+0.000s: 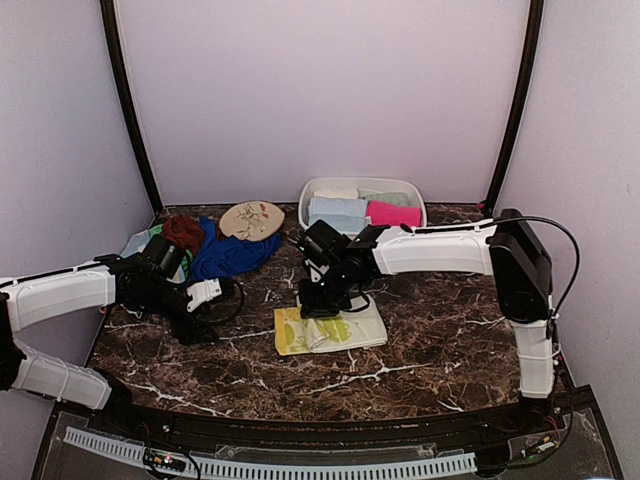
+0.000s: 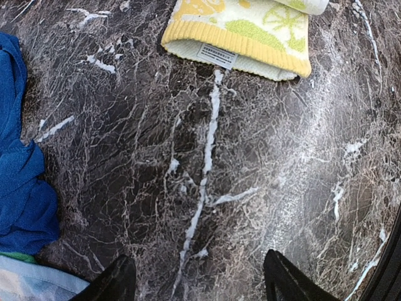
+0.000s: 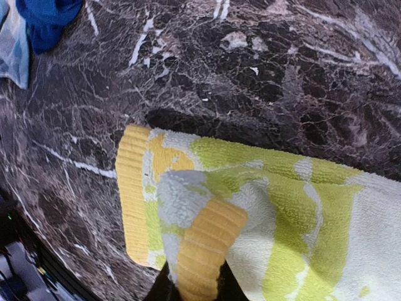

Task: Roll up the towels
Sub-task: Fold the towel at the center of the board, then smooth out the towel at the center of the board.

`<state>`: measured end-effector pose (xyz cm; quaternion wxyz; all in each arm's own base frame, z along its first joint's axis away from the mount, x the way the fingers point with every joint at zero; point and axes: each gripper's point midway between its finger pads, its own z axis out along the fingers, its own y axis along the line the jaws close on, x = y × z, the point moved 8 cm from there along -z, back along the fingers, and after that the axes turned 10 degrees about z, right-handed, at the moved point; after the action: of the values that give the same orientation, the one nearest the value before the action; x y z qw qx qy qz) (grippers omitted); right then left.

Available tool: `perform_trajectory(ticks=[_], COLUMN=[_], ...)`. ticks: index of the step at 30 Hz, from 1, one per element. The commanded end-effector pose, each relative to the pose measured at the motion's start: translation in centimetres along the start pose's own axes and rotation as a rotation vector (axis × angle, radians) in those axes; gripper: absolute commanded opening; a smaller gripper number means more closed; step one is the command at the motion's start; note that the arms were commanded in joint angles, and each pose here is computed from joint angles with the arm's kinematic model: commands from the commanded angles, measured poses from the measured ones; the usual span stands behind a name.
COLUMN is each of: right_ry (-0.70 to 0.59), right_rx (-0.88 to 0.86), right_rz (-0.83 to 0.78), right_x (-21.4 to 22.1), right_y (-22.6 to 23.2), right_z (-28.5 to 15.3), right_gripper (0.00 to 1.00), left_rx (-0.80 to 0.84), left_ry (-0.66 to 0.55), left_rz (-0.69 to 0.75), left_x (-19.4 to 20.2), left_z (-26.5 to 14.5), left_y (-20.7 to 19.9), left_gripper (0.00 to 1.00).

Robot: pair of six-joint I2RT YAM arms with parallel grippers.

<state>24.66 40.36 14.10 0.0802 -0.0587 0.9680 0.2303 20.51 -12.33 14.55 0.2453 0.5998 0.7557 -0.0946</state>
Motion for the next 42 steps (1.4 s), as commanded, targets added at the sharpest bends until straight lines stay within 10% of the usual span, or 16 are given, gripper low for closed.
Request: perform_trajectory(ticks=[1, 14, 26, 42], right_ry=[-0.003, 0.024, -0.034, -0.007], right_rx=[-0.123, -0.302, -0.356, -0.256], right_rz=[0.015, 0.049, 0.107, 0.237], right_x=[-0.5, -0.5, -3.4, -2.4], right_y=[2.4, 4.4, -1.8, -13.6], right_z=[0.7, 0.7, -4.0, -1.1], right_gripper=[0.22, 0.41, 0.36, 0.16], left_rx=[0.004, 0.016, 0.016, 0.187], left_ry=[-0.004, -0.001, -0.105, -0.213], left_rz=[0.002, -0.001, -0.025, 0.143], left_x=[-0.2, -0.2, -2.8, -16.5], left_z=[0.0, 0.2, -0.5, 5.5], left_y=[0.2, 0.3, 1.8, 2.3], left_gripper=[0.72, 0.71, 0.7, 0.6])
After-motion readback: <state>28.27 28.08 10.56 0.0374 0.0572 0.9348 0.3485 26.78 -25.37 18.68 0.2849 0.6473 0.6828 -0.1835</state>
